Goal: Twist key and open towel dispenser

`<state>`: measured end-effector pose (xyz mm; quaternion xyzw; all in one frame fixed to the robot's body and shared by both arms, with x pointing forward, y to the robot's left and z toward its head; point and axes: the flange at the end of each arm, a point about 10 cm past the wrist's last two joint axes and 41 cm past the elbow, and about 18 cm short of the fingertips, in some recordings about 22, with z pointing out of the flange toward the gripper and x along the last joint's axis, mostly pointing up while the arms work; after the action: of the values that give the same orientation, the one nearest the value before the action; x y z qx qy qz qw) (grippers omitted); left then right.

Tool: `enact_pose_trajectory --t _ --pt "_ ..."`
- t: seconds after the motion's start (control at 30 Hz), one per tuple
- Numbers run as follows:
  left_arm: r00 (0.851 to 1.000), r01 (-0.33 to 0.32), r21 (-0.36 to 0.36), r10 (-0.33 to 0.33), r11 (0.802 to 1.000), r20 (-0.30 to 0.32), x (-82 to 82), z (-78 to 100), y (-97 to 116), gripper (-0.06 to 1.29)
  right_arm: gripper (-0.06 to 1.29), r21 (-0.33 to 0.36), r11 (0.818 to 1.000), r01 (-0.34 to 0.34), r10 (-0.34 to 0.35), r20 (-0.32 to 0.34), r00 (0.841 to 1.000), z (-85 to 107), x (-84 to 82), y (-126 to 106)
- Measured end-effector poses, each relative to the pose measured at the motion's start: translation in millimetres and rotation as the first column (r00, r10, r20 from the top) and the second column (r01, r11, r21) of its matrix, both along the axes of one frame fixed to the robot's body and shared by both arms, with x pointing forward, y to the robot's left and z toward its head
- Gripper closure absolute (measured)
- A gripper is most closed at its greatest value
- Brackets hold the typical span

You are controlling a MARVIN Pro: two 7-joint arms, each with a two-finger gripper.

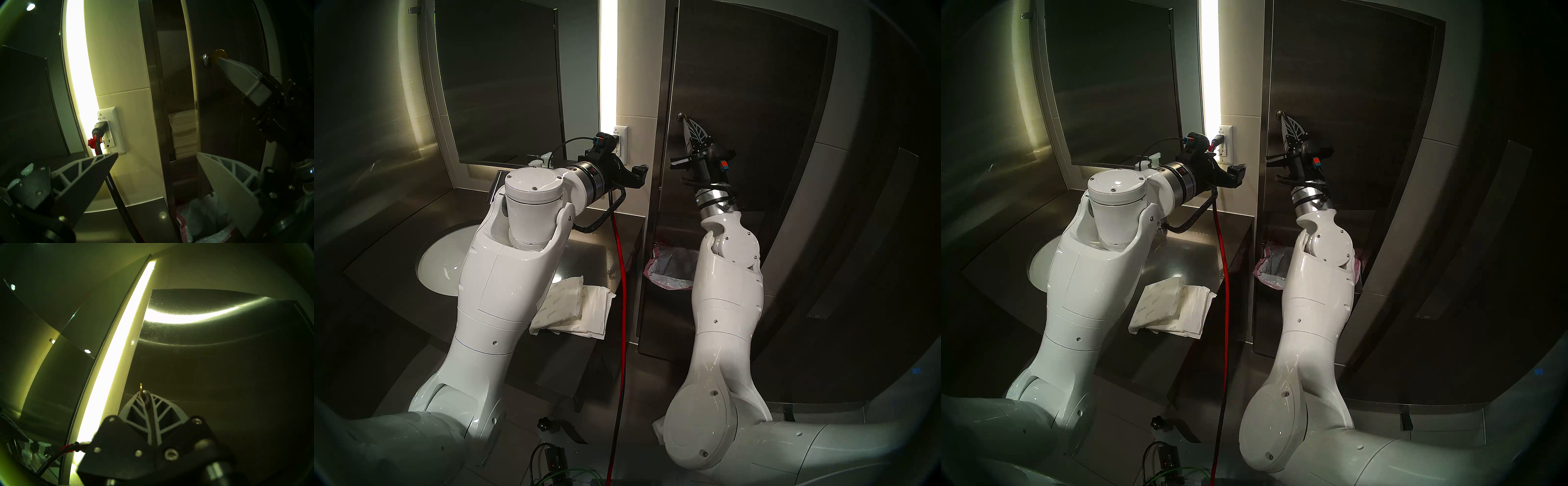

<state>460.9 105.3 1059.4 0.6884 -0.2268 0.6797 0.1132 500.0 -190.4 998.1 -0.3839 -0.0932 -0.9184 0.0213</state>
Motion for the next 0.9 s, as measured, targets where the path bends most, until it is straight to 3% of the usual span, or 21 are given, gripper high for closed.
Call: enact_pose_trajectory --t 0.17,0.33,0.4,0.43,0.5,0.53,0.73,0.9 --pt "1.0 0.0 0.0 0.0 1.0 0.0 0.0 -0.1 0 -0.03 1.27 0.027 0.99 0.14 -0.141 0.037 0.989 -2.9 -22.7 -63" --pt "1.0 0.0 0.0 0.0 1.0 0.0 -0.1 0.0 0 -0.03 1.27 0.04 0.975 0.221 -0.223 0.086 0.971 3.2 -45.0 -100" --pt "1.0 0.0 0.0 0.0 1.0 0.0 -0.1 0.0 0 -0.03 1.0 0.035 0.97 0.241 -0.243 0.111 0.964 7.5 -55.3 -112" --pt "1.0 0.0 0.0 0.0 1.0 0.0 -0.1 0.0 0 -0.03 0.53 0.031 0.969 0.246 -0.248 0.121 0.961 9.3 -58.9 -115" --pt "1.0 0.0 -0.001 0.0 1.0 0.0 -0.1 0.1 0 -0.03 0.13 0.018 0.966 0.258 -0.258 0.147 0.955 14.2 -68.6 -123" --pt "1.0 0.0 -0.001 0.0 1.0 0.0 -0.1 0.1 0 -0.03 0.04 0.011 0.965 0.262 -0.26 0.158 0.953 16.2 -72.7 -126" --pt "1.0 0.0 -0.001 0.0 1.0 0.0 -0.1 0.2 0 -0.03 -0.02 -0.039 0.966 0.257 -0.243 0.217 0.945 28.7 -96.9 -137" --pt "1.0 0.0 -0.001 0.0 1.0 0.001 -0.1 0.3 0 -0.03 -0.02 -0.096 0.973 0.208 -0.179 0.25 0.952 40.3 -119.1 -138"
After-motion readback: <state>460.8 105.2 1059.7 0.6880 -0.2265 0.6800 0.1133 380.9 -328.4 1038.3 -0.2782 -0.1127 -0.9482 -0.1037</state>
